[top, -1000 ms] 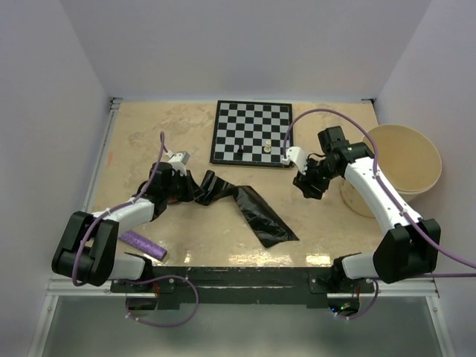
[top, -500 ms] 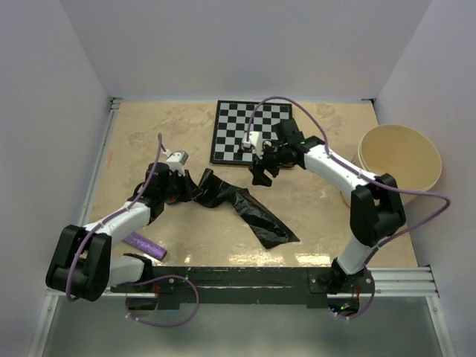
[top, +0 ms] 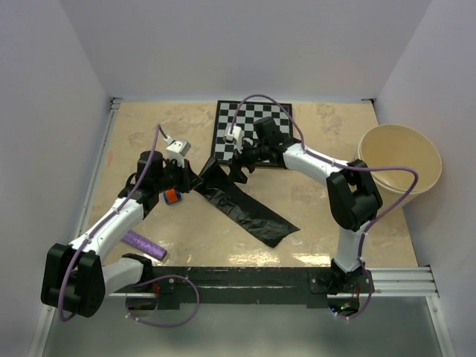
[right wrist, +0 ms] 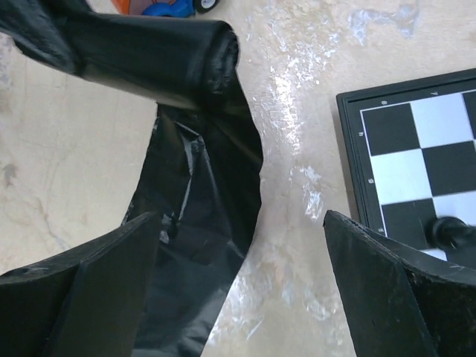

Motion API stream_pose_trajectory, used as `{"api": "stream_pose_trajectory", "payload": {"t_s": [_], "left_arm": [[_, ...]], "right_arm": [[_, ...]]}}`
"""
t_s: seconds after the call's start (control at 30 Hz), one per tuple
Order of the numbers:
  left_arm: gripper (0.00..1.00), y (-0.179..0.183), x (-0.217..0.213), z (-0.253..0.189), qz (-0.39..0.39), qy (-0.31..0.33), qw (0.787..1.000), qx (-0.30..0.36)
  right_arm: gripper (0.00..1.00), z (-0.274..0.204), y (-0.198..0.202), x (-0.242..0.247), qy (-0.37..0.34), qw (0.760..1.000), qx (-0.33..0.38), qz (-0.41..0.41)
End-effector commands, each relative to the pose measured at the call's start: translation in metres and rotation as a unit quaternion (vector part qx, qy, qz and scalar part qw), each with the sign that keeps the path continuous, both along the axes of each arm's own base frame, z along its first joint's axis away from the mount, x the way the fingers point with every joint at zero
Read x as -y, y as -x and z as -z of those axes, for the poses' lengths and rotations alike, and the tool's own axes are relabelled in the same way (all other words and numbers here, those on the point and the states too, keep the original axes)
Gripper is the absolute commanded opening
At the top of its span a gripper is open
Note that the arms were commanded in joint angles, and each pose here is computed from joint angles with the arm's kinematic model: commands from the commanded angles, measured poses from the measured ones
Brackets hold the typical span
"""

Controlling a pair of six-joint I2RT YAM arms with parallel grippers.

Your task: Put the trash bags into the trash bin

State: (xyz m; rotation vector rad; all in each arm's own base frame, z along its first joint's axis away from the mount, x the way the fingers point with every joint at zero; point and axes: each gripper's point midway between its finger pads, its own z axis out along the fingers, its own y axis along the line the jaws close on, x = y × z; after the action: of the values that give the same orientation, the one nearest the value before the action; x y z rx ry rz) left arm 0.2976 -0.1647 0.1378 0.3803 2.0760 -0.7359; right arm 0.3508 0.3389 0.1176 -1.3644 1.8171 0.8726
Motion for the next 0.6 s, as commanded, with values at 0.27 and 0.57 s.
{"api": "stream_pose_trajectory", "payload": {"t_s": [0.27,0.57], "left_arm": [[0.0,-0.004,-0.002,-0.072,0.061,-0.03,0.995,0.07],[0.0,-0.025,-0.042,-0.081,-0.03,-0.097,0.991,0.083]], "right_arm": [[0.98,0.01,0.007,-0.046,-0.083,0.994,-0.052,-0.056],[0.73,0.019,0.045,-0.047,-0.095,0.981,-0.128,-0.113]]}}
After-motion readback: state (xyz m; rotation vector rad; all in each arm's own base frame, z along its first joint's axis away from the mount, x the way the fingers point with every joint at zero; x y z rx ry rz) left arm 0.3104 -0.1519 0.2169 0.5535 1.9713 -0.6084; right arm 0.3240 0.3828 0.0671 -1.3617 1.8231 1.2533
